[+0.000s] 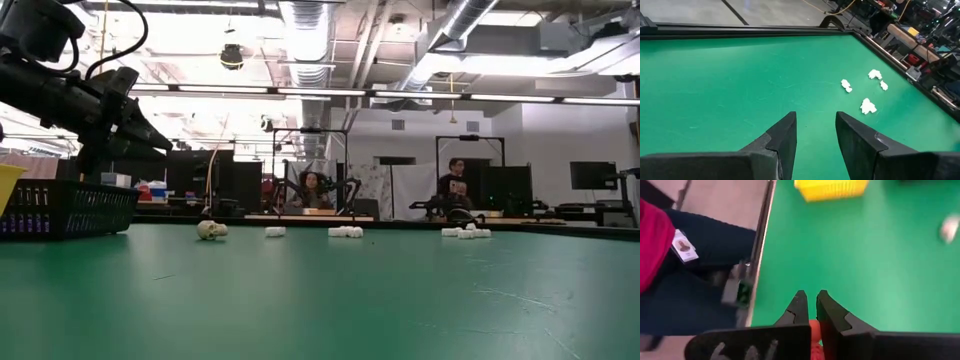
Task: Sort Halloween decoration
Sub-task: Put the orange skeleton toy into the bottom black basket, then put the white skull toy into the blue basket
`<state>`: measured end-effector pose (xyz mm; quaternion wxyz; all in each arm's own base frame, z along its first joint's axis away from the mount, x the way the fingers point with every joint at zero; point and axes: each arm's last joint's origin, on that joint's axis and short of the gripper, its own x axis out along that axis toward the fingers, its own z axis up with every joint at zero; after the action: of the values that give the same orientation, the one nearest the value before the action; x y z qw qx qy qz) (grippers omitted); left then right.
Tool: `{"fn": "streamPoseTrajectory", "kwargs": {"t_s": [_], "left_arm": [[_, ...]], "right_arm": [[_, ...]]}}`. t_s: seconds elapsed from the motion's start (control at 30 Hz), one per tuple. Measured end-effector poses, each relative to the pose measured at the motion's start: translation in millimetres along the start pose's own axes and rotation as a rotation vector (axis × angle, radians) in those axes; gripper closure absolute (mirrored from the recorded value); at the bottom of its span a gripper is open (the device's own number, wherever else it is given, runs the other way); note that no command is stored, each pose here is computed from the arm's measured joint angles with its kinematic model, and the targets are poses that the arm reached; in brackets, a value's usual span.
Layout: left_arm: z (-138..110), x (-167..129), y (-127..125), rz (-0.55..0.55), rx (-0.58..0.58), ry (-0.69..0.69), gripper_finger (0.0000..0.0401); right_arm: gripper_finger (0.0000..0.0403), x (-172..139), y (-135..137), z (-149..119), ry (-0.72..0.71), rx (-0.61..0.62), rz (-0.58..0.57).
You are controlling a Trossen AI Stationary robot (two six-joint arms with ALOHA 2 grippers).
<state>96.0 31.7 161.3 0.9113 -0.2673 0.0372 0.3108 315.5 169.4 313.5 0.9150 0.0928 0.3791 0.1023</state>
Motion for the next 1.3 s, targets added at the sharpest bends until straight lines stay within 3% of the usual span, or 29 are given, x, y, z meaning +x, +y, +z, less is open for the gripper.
{"fn": "streamPoseTrajectory", "kwargs": {"t_s": [0.23,0.5,0.77,1.03,1.3], "left_arm": [[0.1,0.0,0.2,0.007,0.003,-0.005,0.0275],[0.1,0.0,0.3,0.01,0.003,-0.007,0.0275],[0.9,0.0,1.4,0.047,0.003,-0.032,0.0275],[0.9,0.0,1.5,0.048,0.0,-0.033,0.0275],[0.9,0.0,1.5,0.049,-0.016,-0.034,0.0275]], "right_arm": [[0.0377,-12.6,56.0,-54.6,0.141,0.365,-0.11],[0.0375,-32.0,81.4,-97.0,0.258,0.66,-0.252],[0.0375,-33.8,79.3,-100.8,0.267,0.727,-0.305],[0.032,-33.4,78.7,-100.7,0.307,0.783,-0.3],[0.0311,-34.0,80.2,-102.0,0.324,0.845,-0.301]]}}
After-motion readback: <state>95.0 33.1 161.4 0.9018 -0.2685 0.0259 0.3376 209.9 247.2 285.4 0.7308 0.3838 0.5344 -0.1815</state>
